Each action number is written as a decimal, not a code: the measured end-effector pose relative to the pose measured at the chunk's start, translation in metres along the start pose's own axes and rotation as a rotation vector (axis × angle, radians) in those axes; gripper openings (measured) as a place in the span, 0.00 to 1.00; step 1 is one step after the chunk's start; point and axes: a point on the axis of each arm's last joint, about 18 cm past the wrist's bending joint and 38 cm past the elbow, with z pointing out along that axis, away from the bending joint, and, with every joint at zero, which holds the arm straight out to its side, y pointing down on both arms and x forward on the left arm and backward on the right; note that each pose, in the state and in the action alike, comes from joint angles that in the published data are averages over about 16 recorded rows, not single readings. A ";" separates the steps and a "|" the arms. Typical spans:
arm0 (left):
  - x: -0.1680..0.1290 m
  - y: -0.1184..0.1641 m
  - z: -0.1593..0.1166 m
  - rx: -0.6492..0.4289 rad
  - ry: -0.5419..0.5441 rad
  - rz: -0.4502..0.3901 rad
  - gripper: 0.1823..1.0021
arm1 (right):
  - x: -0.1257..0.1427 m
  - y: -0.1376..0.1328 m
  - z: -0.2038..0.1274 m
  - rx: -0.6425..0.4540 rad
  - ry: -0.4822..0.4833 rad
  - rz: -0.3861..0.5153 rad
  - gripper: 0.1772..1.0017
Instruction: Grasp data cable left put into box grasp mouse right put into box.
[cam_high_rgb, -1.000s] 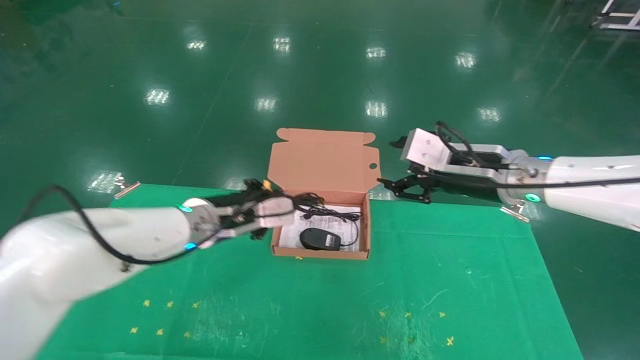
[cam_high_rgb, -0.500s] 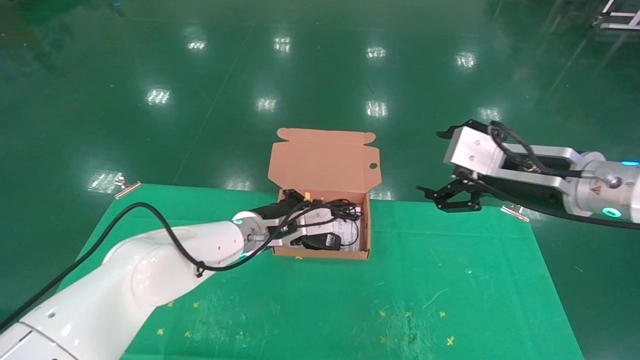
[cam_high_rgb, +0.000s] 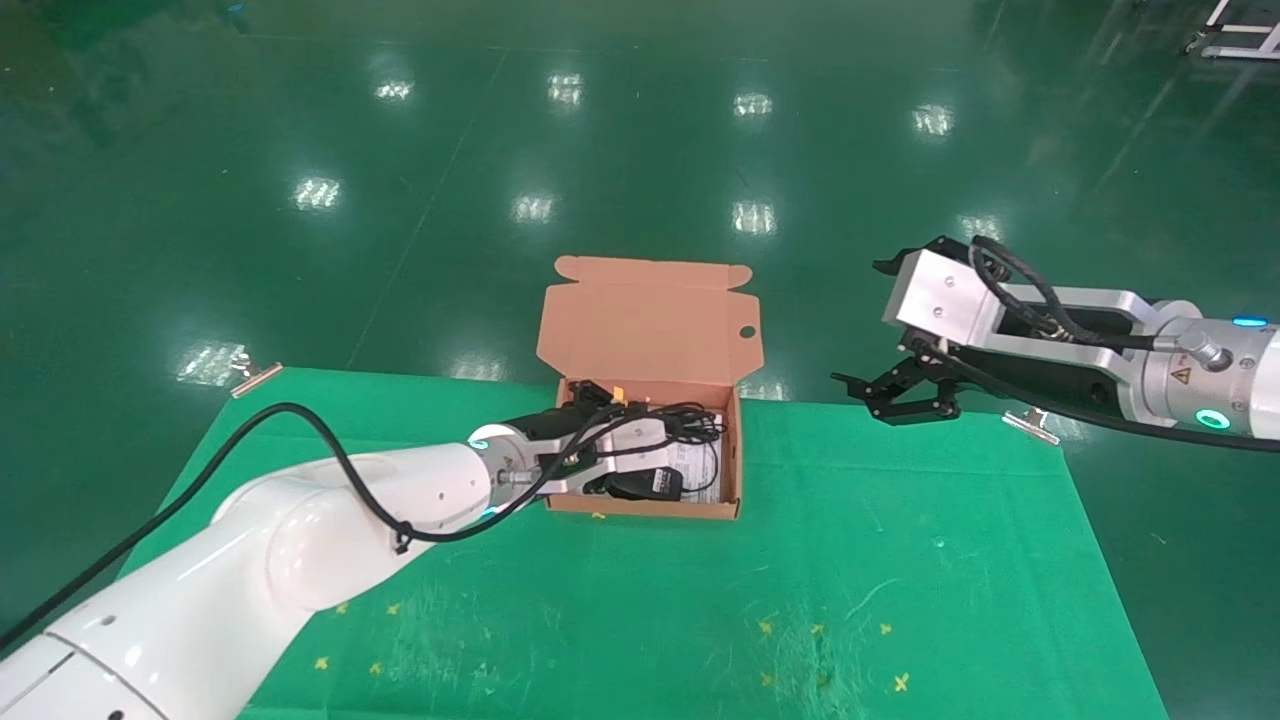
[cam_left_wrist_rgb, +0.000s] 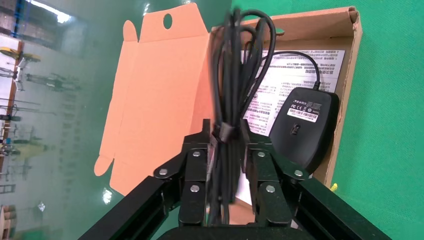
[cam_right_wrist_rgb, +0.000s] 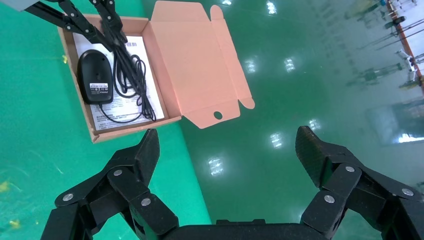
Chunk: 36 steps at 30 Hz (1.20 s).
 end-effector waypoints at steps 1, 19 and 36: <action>-0.002 0.000 -0.001 0.001 -0.004 -0.002 0.13 | 0.001 -0.001 0.000 0.002 0.003 -0.002 1.00; -0.074 0.010 -0.030 0.018 -0.137 -0.092 0.50 | 0.031 -0.018 -0.011 -0.027 0.014 -0.172 1.00; -0.046 0.052 -0.079 0.121 0.038 -0.419 0.90 | -0.021 -0.012 -0.021 0.113 -0.186 0.032 1.00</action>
